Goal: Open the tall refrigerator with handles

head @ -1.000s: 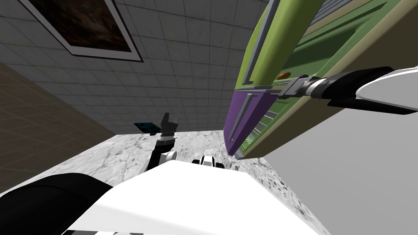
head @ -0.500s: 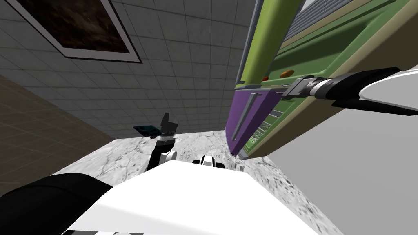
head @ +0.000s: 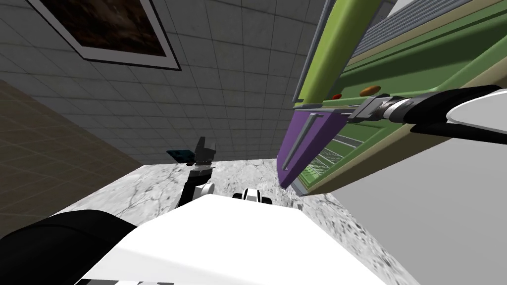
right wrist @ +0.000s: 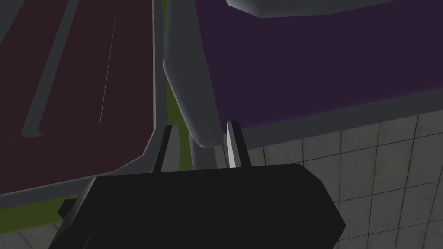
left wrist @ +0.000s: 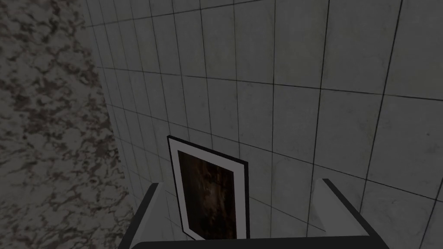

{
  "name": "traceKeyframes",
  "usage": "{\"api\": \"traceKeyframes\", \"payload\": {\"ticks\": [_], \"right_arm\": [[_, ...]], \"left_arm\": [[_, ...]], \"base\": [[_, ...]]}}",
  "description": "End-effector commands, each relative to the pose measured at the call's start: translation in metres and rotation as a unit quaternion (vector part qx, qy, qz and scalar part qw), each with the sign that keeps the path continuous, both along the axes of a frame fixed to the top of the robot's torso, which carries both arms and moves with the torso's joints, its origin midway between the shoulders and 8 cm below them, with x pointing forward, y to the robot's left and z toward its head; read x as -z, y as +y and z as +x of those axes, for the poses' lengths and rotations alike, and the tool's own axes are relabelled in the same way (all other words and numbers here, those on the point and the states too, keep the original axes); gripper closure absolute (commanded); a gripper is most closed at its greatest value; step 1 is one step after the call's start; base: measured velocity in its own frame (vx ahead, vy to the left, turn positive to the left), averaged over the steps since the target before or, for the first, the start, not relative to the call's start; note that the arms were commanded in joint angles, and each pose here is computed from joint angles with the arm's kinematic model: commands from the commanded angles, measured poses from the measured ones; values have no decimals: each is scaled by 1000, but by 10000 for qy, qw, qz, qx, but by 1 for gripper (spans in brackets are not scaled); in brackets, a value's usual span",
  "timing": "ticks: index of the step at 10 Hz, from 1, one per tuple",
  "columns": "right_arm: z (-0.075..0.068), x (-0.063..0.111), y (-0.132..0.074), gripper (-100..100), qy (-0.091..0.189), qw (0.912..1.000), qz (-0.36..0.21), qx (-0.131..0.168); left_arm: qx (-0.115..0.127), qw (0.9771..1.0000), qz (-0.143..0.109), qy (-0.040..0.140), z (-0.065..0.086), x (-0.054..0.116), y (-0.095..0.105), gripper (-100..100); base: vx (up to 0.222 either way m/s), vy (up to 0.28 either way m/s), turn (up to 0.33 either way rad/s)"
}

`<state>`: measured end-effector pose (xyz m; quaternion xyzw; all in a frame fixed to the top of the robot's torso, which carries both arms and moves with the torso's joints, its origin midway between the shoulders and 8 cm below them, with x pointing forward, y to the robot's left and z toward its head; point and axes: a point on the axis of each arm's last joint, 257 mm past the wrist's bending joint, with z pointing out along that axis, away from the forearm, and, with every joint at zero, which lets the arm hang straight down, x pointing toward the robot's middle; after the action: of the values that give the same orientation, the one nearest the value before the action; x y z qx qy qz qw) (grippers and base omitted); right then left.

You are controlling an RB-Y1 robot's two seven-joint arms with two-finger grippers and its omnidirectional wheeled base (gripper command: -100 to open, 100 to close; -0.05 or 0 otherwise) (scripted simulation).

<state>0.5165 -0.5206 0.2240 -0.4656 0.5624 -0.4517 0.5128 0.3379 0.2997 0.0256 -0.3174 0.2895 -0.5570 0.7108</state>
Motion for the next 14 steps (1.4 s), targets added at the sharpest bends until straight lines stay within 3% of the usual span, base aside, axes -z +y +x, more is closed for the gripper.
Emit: {"api": "traceKeyframes", "payload": {"ticks": [1, 3, 4, 5, 7, 9, 12, 13, 14], "right_arm": [[-16, 26, -33, 100, 71, 9993, 272, 260], [-27, 42, -54, 100, 116, 9980, 441, 429], [-28, 43, -55, 100, 112, 9979, 458, 442], [-38, 32, -59, 100, -47, 9976, 533, 444], [-53, 54, -83, 100, 60, 9953, 682, 680], [-74, 84, -113, 100, 195, 9910, 885, 981], [-78, 87, -118, 100, 177, 9901, 937, 1030], [-99, 73, -131, 100, -55, 9881, 1027, 1147], [-112, 84, -145, 100, -45, 9851, 1131, 1295]], "left_arm": [[0, 10000, 0, 0, 0, 0, 0, 0], [-1, 10000, 2, 1, 0, 0, 0, 0], [-2, 10000, 2, 1, 0, 0, 0, 0], [-2, 10000, 3, 2, 0, 0, 0, 0], [-1, 10000, 1, 1, 0, 0, 0, 0], [-2, 10000, 2, 0, 0, 0, 0, 0], [-2, 10000, 3, 2, 0, 0, 0, 0], [-2, 10000, 3, 2, 0, 0, 0, 0], [-1, 10000, 2, 2, 0, 0, 0, 0]], "base": [[24, 77, 270], [5, -5, 56], [-1, -18, -25], [62, 81, 263], [47, 102, 409], [8, 19, 42], [3, -5, -23], [63, 96, 299], [80, 119, 332]]}}
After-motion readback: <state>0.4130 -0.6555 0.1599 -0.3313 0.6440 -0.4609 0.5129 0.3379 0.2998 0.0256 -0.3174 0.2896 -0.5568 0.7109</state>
